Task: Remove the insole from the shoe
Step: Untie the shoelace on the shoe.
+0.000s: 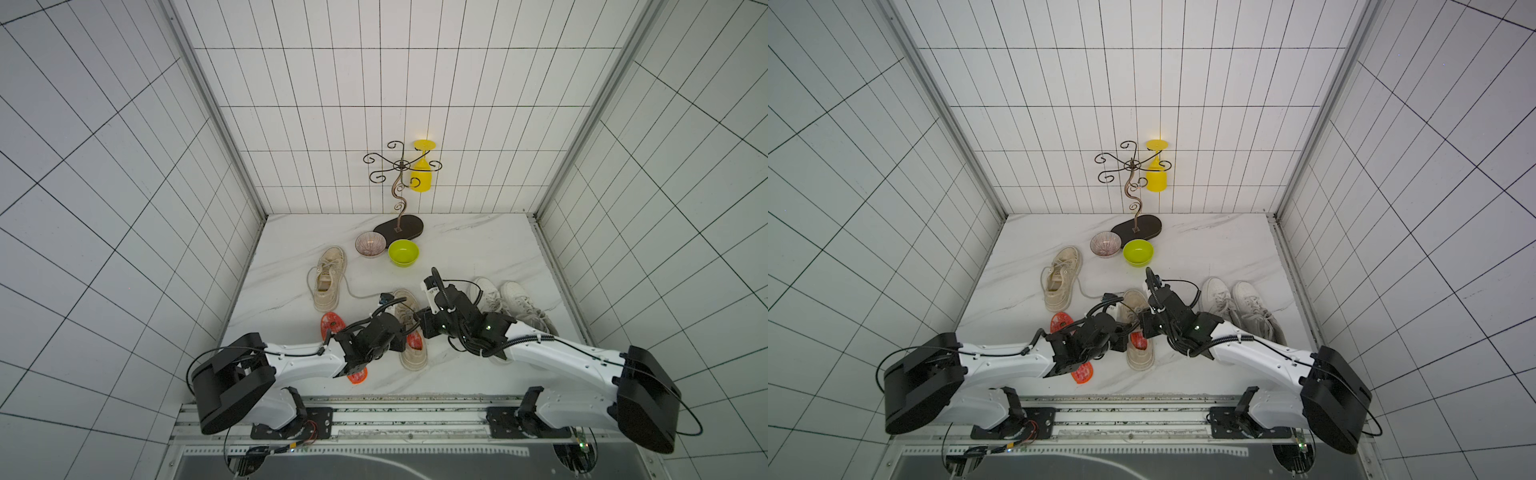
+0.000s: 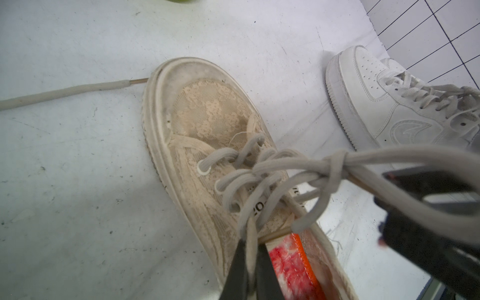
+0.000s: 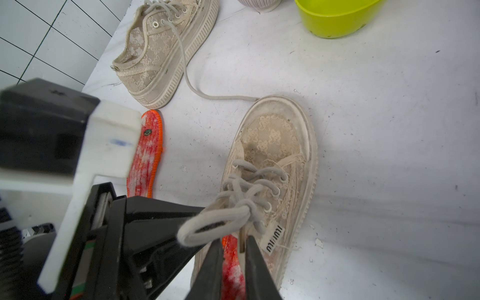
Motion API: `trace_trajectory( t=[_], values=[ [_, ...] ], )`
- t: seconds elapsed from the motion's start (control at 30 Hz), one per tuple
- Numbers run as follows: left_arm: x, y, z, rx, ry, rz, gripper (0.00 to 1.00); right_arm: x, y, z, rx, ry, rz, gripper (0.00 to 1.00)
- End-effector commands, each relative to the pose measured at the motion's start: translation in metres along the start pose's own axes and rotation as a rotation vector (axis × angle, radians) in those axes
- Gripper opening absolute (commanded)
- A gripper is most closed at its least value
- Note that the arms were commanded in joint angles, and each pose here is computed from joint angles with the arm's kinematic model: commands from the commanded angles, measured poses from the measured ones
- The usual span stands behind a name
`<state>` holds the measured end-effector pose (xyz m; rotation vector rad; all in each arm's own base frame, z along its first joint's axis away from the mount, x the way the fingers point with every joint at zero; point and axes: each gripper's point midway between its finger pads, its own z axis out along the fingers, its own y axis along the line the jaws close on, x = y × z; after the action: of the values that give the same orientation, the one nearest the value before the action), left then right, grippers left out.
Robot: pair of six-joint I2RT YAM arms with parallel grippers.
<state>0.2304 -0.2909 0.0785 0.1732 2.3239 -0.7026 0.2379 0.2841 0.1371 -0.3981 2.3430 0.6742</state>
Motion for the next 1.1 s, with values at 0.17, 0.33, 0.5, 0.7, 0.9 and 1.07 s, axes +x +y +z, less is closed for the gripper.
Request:
trace_trajectory(
  t=[0.17, 0.33, 0.5, 0.7, 0.9, 1.07],
  values=[
    [-0.008, -0.006, -0.002, 0.023, -0.024, -0.006, 0.03, 0.008, -0.009, 0.008, 0.028, 0.012, -0.006, 0.09],
    [-0.007, 0.008, -0.002, -0.047, -0.028, -0.021, 0.00, 0.007, -0.016, 0.001, 0.063, 0.002, -0.008, 0.00],
    [-0.012, 0.039, -0.006, -0.161, -0.050, -0.064, 0.00, 0.012, -0.029, -0.009, 0.117, 0.002, -0.020, 0.00],
    [-0.017, 0.075, -0.012, -0.210, -0.066, -0.165, 0.00, 0.017, -0.036, -0.019, 0.123, -0.006, -0.024, 0.00],
    [-0.023, 0.080, -0.016, -0.231, -0.086, -0.155, 0.00, 0.007, -0.059, -0.033, 0.211, -0.049, -0.001, 0.00],
    [-0.023, 0.077, -0.012, -0.215, -0.075, -0.147, 0.00, -0.015, -0.079, -0.054, 0.254, -0.131, 0.039, 0.00]
  ],
)
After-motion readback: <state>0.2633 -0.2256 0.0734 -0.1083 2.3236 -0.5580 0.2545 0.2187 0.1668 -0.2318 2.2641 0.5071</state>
